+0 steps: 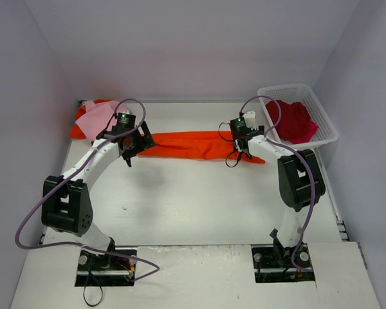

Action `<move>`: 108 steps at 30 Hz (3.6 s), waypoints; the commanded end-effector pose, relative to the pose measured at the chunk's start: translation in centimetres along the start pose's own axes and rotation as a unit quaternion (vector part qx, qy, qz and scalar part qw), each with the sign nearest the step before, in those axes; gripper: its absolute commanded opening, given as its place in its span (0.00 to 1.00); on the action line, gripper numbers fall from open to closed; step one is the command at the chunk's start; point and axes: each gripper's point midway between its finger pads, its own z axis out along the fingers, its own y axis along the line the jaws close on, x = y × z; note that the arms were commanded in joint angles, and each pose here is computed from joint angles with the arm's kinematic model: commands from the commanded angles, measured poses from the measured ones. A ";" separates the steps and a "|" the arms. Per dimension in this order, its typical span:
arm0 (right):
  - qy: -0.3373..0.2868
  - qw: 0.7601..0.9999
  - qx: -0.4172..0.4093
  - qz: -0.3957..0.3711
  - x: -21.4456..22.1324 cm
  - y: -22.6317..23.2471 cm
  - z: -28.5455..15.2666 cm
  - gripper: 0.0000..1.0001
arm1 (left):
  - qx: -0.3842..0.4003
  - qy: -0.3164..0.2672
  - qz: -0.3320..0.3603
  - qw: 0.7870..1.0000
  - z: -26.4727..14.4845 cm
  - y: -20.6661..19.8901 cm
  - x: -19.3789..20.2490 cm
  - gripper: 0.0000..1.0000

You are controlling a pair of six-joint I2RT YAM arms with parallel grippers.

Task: Fold and stack the t-shirts
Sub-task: Fold the other side of the tshirt into a rectangle

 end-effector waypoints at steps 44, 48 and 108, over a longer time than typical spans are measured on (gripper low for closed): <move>-0.045 0.997 0.024 0.051 -4.9 -2.6 4.5 0.71 | 0.007 -0.013 0.000 1.000 2.9 -0.6 -1.4 0.79; -0.054 0.996 0.039 0.055 -5.4 -4.1 5.3 0.71 | 0.007 -0.013 0.000 1.000 3.1 -0.6 -1.3 0.79; -0.093 0.983 -0.103 0.121 -4.3 -2.0 -4.1 0.73 | 0.154 -0.007 -0.009 0.988 9.5 -10.5 -2.9 0.79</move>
